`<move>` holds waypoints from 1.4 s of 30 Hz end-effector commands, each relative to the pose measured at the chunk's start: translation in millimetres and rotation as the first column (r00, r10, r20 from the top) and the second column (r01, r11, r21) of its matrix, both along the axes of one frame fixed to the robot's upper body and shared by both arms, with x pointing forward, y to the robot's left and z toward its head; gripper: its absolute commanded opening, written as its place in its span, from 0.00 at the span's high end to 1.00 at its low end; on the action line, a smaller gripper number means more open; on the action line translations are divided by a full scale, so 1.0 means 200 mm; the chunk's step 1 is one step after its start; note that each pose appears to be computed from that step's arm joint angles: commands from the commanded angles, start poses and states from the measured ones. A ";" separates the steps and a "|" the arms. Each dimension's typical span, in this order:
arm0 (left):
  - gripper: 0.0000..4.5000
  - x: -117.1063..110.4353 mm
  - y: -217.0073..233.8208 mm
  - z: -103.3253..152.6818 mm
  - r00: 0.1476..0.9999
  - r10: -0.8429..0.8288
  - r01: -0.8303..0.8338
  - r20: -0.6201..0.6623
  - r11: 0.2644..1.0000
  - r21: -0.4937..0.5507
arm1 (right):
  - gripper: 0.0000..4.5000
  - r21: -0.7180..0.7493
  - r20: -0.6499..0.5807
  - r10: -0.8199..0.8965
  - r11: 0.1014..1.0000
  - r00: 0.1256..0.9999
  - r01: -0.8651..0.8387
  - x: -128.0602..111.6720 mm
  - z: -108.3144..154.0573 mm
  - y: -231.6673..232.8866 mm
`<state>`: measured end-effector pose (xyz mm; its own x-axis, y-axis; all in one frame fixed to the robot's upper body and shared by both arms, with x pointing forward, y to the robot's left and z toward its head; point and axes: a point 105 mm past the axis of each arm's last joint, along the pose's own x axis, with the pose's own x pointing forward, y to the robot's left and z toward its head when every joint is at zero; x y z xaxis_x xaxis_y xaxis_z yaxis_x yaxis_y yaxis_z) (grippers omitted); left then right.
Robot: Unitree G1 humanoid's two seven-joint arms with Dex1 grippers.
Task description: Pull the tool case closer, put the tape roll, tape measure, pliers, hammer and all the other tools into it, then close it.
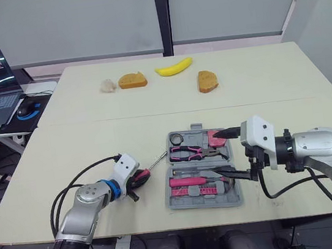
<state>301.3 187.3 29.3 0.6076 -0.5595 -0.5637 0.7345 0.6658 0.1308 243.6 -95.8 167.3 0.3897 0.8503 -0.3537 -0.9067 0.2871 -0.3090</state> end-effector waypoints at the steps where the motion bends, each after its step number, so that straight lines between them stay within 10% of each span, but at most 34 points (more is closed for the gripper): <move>1: 0.83 0.03 0.03 0.30 0.978 -0.088 0.077 0.188 0.995 0.065 | 0.00 -0.018 0.019 0.017 1.000 1.000 -0.017 -0.04 0.05 -0.03; 9: 0.83 -0.24 -0.21 0.47 0.862 -0.507 0.498 0.030 0.855 0.142 | 0.00 -0.094 0.034 0.033 0.995 0.999 -0.030 -0.02 0.05 -0.08; 16: 0.83 -0.28 -0.51 0.37 0.766 -0.642 0.639 -0.034 0.753 0.160 | 0.00 -0.142 0.003 0.043 0.989 0.999 -0.042 -0.04 0.04 -0.12; 42: 0.83 -0.33 -0.78 0.16 0.722 -0.673 0.689 -0.160 0.682 0.245 | 0.00 -0.215 -0.143 0.028 0.975 0.989 -0.059 -0.20 -0.05 -0.17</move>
<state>236.4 36.0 57.9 0.0778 -0.6257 -0.7762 0.9873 -0.0599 0.1473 207.0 -131.0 148.9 0.2769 0.7619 -0.5855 -0.9604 0.1993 -0.1949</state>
